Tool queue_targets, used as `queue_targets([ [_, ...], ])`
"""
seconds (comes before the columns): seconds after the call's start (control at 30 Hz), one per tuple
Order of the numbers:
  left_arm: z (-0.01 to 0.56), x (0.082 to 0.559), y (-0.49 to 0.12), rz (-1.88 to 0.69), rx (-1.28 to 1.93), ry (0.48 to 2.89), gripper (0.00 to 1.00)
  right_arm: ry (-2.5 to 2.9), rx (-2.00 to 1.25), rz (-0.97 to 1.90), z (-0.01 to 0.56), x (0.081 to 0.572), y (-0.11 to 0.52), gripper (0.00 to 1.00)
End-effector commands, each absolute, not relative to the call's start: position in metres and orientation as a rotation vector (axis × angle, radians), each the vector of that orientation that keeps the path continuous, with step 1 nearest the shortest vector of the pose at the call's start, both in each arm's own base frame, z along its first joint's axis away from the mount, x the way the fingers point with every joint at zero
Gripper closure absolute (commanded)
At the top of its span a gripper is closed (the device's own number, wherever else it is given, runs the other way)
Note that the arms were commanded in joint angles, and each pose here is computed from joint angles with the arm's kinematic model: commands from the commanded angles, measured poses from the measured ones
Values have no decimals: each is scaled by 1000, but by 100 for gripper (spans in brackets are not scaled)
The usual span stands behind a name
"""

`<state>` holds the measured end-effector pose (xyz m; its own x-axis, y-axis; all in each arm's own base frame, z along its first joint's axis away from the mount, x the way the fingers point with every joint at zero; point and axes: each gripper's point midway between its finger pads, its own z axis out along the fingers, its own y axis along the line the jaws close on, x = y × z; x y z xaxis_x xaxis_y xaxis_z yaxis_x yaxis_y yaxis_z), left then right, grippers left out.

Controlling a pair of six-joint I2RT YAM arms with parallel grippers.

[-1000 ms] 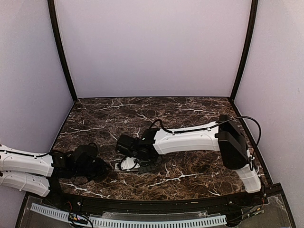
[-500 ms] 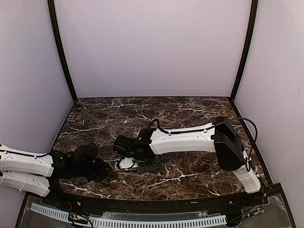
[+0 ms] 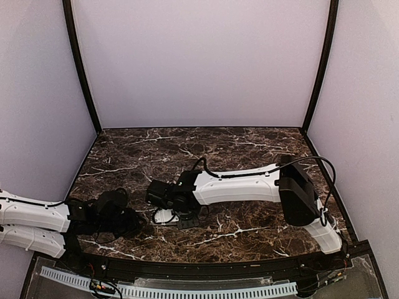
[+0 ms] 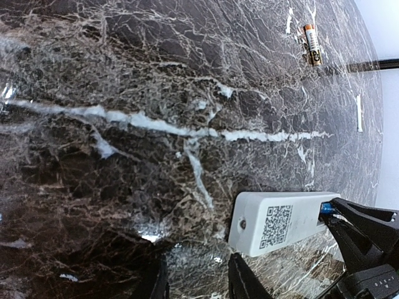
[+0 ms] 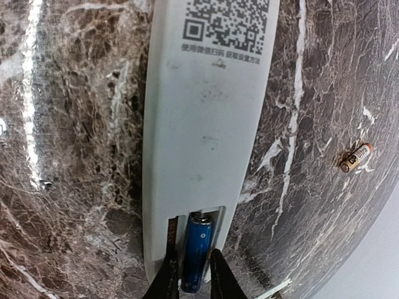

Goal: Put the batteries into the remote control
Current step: Place the battery in the battery compartment.

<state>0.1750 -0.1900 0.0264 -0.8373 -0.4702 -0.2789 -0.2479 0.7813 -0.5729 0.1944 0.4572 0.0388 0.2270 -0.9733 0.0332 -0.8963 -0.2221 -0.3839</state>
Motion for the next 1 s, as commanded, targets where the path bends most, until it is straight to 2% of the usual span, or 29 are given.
queue_targets([
  [0.0, 21, 171, -183, -725, -550, 2570, 68, 1766, -2230, -351, 38, 185, 462, 83],
  [0.4, 21, 171, -181, -731, -562, 2560, 68, 1764, -2219, -296, 50, 182, 467, 73],
  [0.97, 23, 170, -179, -732, -567, 2550, 67, 1754, -2194, -220, 64, 183, 473, 70],
])
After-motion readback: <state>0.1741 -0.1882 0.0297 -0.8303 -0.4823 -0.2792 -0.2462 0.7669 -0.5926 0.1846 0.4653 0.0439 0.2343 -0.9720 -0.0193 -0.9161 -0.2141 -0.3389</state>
